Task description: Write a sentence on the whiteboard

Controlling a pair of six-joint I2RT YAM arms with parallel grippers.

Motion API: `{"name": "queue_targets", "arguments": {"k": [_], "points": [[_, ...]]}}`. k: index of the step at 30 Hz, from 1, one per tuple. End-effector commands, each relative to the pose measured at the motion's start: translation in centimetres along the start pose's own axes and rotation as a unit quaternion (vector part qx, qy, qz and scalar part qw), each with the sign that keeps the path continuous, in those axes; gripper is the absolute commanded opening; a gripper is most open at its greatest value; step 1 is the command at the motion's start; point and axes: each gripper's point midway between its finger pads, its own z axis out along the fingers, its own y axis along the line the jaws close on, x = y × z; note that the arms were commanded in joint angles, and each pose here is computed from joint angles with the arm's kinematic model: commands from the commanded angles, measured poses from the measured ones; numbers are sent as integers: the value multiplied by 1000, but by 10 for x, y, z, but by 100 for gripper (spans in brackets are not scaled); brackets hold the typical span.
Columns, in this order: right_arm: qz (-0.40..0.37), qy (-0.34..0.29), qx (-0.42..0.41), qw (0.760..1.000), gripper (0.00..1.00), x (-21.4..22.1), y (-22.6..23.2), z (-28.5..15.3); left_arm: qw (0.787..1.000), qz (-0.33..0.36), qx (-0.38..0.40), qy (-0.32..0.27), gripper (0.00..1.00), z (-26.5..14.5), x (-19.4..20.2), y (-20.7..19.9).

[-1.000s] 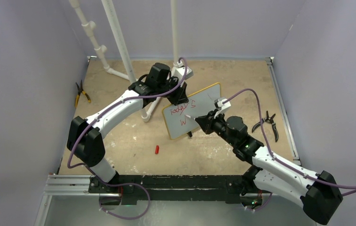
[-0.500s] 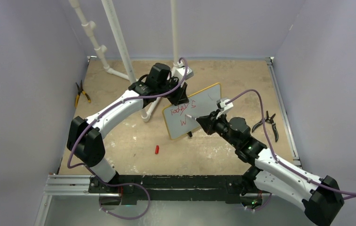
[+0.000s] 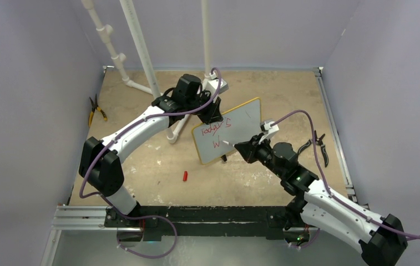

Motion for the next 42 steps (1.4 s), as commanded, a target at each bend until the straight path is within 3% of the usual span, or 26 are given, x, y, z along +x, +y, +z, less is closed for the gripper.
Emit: {"name": "queue_targets", "arguments": {"k": [1, 21, 31, 42], "points": [[9, -3, 7, 1000, 0, 1, -4, 4, 1000, 11, 0, -15, 0, -5, -8, 1], [7, -24, 38, 999, 0, -5, -16, 19, 1000, 10, -1, -14, 0, -4, -7, 1], [-19, -1, 5, 1000, 0, 2, -6, 25, 1000, 9, -1, -12, 0, -3, -7, 2], [-7, 21, 54, 998, 0, 16, -25, 23, 1000, 9, 0, -13, 0, -3, -7, 2]]}}
